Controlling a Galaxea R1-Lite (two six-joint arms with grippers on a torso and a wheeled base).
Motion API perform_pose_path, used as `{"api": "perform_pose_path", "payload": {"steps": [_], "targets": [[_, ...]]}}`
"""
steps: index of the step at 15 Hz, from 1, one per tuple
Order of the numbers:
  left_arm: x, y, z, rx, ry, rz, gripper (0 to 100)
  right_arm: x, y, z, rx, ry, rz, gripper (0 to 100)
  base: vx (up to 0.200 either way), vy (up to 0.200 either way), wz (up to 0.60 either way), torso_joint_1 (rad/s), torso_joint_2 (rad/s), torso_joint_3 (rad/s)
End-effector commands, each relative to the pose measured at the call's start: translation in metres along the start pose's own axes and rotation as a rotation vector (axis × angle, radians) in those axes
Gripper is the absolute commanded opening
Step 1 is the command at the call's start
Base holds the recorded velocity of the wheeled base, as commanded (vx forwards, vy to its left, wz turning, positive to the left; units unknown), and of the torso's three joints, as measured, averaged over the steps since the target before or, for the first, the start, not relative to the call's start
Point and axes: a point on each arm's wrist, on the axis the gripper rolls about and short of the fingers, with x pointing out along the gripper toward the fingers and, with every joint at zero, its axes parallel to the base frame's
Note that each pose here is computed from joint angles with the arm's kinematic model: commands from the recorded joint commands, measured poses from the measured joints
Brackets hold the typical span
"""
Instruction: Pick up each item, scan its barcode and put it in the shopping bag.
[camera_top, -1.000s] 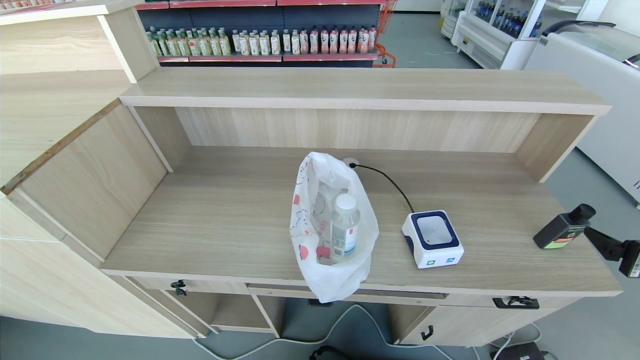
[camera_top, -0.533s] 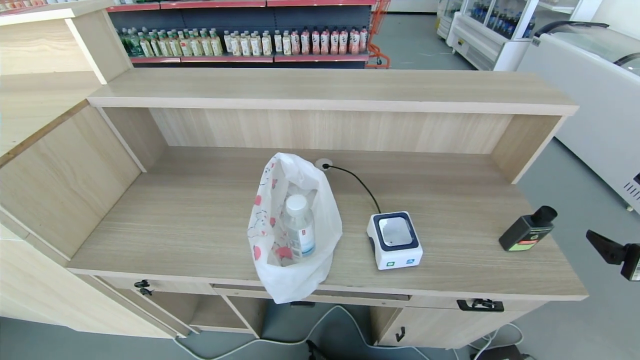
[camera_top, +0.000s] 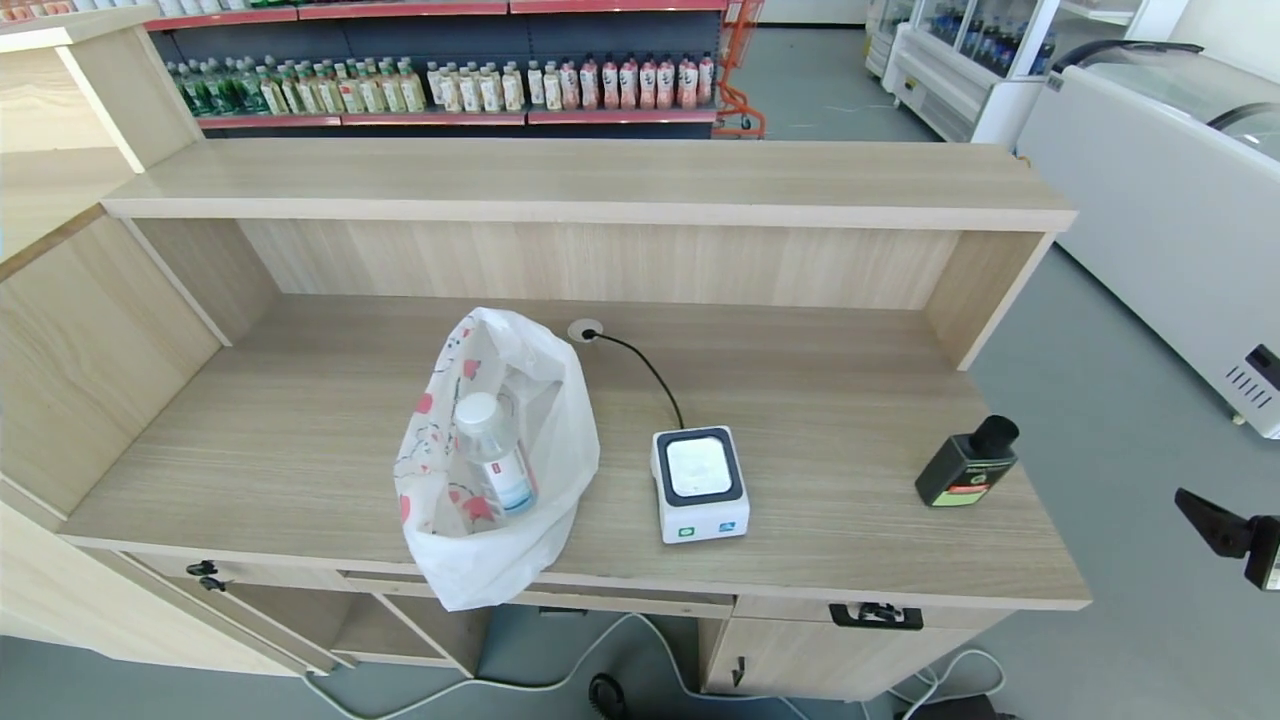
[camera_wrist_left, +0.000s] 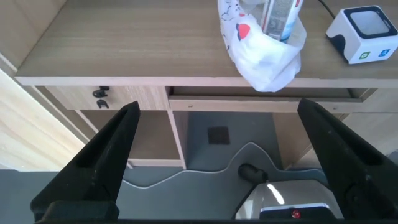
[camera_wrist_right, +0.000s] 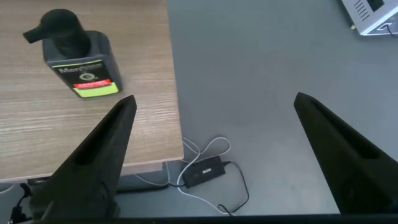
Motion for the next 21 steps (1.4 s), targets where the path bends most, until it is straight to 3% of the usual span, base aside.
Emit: {"api": "perform_pose_path", "payload": {"steps": [1, 3, 7, 11, 14, 17, 21], "targets": [[0.0, 0.0, 0.0, 0.0, 0.0, 0.0, 100, 0.001, 0.0, 0.0, 0.0, 0.002, 0.003, 100, 0.0, -0.2, 0.0, 0.007, 0.01, -0.002], [0.0, 0.0, 0.0, -0.004, 0.0, 0.0, 100, 0.002, 0.001, -0.002, 0.002, 0.015, 0.012, 100, 0.0, -0.2, 0.0, 0.005, 0.0, 0.002], [0.0, 0.0, 0.0, -0.005, 0.0, 0.0, 100, 0.013, 0.009, -0.005, -0.041, 0.039, 0.069, 100, 0.0, 0.0, 0.0, 0.0, 0.0, 0.0], [0.0, 0.0, 0.0, -0.005, 0.0, 0.0, 100, 0.03, 0.037, -0.001, -0.067, 0.03, 0.238, 100, 0.0, 0.0, 0.0, 0.0, 0.0, 0.0], [0.0, 0.0, 0.0, -0.005, 0.0, 0.0, 100, 0.049, 0.049, -0.005, -0.133, 0.05, 0.29, 100, 0.0, 0.0, 0.0, 0.0, 0.0, 0.0], [0.0, 0.0, 0.0, -0.005, 0.0, 0.0, 100, 0.078, 0.051, -0.005, -0.209, -0.016, 0.319, 100, 0.0, 0.0, 0.0, 0.0, 0.0, 0.0], [0.0, 0.0, 0.0, -0.005, 0.0, 0.0, 100, 0.091, 0.072, -0.008, -0.252, -0.022, 0.412, 100, 0.0, 0.0, 0.0, 0.0, 0.0, 0.0]]}}
